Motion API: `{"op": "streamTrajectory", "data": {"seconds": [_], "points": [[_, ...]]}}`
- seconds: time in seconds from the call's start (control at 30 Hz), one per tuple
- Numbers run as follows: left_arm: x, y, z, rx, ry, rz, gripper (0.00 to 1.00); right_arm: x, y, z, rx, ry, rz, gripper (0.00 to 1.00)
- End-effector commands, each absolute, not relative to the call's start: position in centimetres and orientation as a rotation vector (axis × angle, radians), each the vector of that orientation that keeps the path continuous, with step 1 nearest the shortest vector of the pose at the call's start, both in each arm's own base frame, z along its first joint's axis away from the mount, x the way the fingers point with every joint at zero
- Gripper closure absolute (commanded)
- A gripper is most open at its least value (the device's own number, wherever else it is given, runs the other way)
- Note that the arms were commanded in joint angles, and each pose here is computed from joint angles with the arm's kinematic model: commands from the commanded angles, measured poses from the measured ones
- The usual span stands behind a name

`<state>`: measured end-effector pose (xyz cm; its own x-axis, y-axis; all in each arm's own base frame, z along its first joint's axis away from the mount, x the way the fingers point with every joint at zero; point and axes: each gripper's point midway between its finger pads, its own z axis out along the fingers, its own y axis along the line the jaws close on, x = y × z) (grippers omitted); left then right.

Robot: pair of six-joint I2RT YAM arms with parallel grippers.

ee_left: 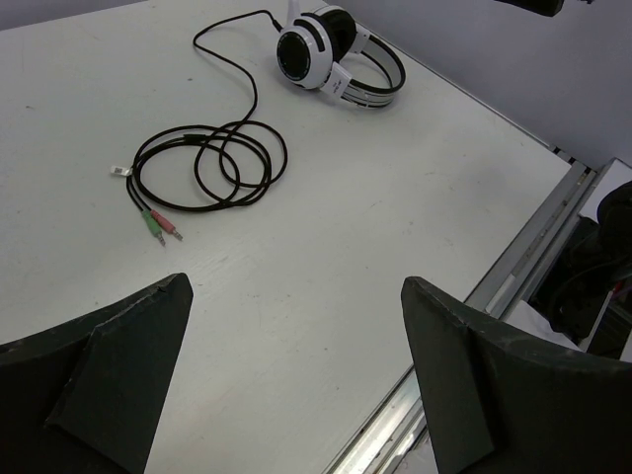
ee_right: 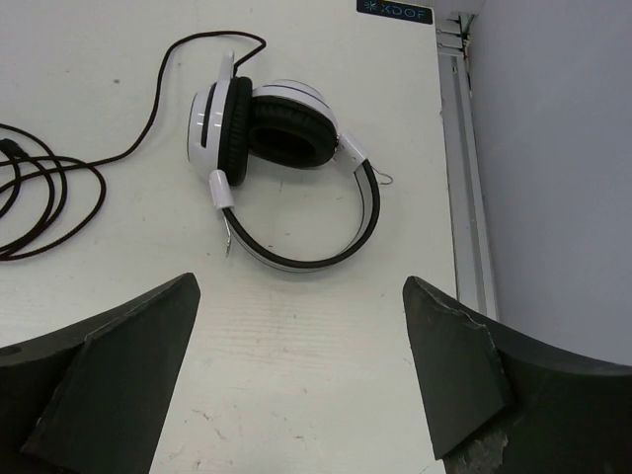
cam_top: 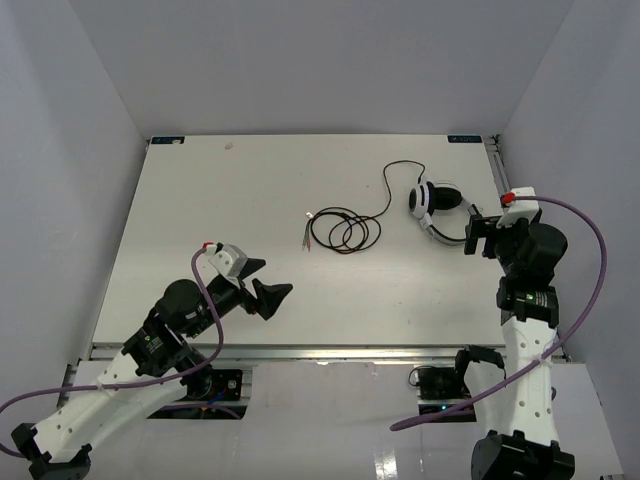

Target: Wrap the headphones

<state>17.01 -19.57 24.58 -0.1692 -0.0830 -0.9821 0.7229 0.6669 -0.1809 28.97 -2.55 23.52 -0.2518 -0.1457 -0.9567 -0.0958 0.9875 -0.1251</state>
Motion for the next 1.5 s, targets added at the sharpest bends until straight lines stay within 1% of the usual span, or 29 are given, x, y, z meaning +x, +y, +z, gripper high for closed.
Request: {"op": "streamTrajectory", "data": {"seconds": [0.0,0.17,0.27,0.37,0.47,0.6,0.63,0.73,0.77,0.83,0.87,0.97,1.07,1.17,1.2,1.3,1.33,1.4,1.47], "points": [[16.7,-19.6,25.6,0.540,1.559,-0.794,0.02,28.2,-1.9,23.2,-0.210,1.820,-0.027,0.10],[16.6,-19.6,25.6,0.541,1.556,-0.797,0.02,27.7,-0.7,20.2,-0.381,1.937,0.029,0.10],[16.6,-19.6,25.7,0.542,1.554,-0.799,0.02,28.4,-1.0,18.6,-0.365,2.034,0.065,0.10],[16.6,-19.6,25.7,0.541,1.552,-0.798,0.02,29.4,-2.4,16.8,-0.190,2.148,0.066,0.10],[16.6,-19.6,25.7,0.542,1.555,-0.801,0.02,31.4,-5.0,14.8,0.062,2.284,0.024,0.10],[16.6,-19.7,25.5,0.549,1.560,-0.801,0.02,34.0,-7.0,13.5,0.312,2.372,0.062,0.09],[16.6,-19.7,25.6,0.546,1.558,-0.802,0.02,34.6,-7.3,13.6,0.332,2.357,0.058,0.09],[16.5,-19.7,25.7,0.547,1.554,-0.803,0.02,36.4,-8.2,12.2,0.444,2.329,0.055,0.04],[16.5,-19.7,25.7,0.547,1.554,-0.803,0.02,36.9,-8.1,11.8,0.484,2.319,0.079,0.06],[16.5,-19.8,25.6,0.554,1.556,-0.804,0.02,37.9,-7.6,10.5,0.562,2.333,0.149,0.19],[16.5,-19.8,25.6,0.556,1.557,-0.804,0.02,38.2,-7.2,9.2,0.588,2.364,0.191,0.19],[16.5,-19.9,25.6,0.563,1.557,-0.807,0.02,39.0,-7.4,7.4,0.622,2.405,0.201,0.18],[16.6,-20.0,25.5,0.566,1.560,-0.803,0.02,39.3,-6.9,5.7,0.659,2.443,0.253,0.12],[16.7,-20.1,25.3,0.571,1.567,-0.798,0.02,39.7,-6.7,4.0,0.691,2.479,0.273,0.12],[16.7,-20.2,25.2,0.574,1.570,-0.798,0.02,39.8,-6.8,3.7,0.699,2.486,0.274,0.14],[16.8,-20.3,25.0,0.580,1.578,-0.796,0.02,40.2,-6.6,2.6,0.712,2.508,0.299,0.26],[16.8,-20.2,25.1,0.579,1.577,-0.794,0.02,40.2,-6.4,2.4,0.715,2.514,0.313,0.33],[16.8,-20.2,25.1,0.578,1.573,-0.795,0.02,40.1,-6.2,2.3,0.715,2.516,0.329,0.51],[16.8,-20.1,25.1,0.576,1.571,-0.793,0.02,40.1,-6.1,2.6,0.709,2.509,0.334,0.62]]}}
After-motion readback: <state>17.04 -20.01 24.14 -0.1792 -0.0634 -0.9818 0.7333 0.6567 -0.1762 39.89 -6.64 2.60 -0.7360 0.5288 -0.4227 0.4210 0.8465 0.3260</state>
